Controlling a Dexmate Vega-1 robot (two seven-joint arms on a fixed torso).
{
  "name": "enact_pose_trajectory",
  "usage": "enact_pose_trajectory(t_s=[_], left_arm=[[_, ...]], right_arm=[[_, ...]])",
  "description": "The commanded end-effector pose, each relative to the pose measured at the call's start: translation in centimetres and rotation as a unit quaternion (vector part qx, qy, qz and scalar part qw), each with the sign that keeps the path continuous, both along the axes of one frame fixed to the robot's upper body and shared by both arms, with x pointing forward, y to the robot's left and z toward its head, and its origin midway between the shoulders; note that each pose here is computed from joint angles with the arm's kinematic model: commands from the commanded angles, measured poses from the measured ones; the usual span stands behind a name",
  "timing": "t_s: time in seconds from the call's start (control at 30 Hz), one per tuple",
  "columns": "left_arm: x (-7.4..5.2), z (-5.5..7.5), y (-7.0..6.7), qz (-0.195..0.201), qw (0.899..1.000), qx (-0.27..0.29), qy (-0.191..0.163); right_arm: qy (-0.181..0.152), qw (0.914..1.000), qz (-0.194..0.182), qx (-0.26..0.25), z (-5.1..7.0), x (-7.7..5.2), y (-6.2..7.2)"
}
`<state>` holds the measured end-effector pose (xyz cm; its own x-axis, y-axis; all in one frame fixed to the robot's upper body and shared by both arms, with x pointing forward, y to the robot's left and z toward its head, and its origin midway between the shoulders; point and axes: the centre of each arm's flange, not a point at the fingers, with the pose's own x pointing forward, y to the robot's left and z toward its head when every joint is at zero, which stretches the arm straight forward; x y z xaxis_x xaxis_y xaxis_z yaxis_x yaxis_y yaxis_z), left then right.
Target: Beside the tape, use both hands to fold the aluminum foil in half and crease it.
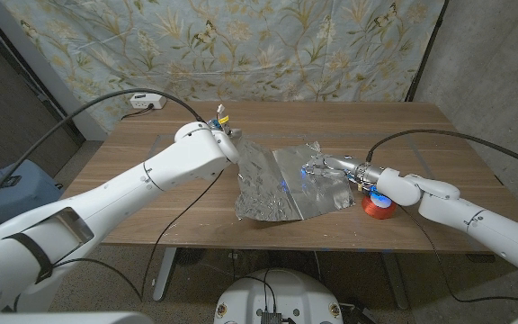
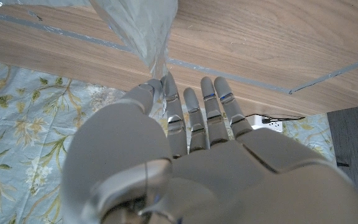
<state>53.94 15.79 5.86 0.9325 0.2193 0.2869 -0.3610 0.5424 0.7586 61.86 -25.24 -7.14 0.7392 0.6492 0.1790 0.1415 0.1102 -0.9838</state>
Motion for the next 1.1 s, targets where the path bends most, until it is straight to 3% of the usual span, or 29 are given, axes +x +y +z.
enact_pose_trajectory(t_s=[0.03,0.53,1.1], left_arm=[[0.8,0.6,-0.7,-0.011,1.0,-0.004,-0.009],[1.4,1.3,-1.4,-0.026,0.999,-0.007,-0.017],[1.1,2.1,-1.8,-0.047,0.998,-0.025,-0.025]], right_arm=[[0.006,1.0,0.005,0.005,-0.2,0.1,0.4],[0.011,0.9997,0.017,0.013,-0.4,0.2,1.0],[0.022,0.9992,0.029,0.019,-1.2,0.0,1.1]])
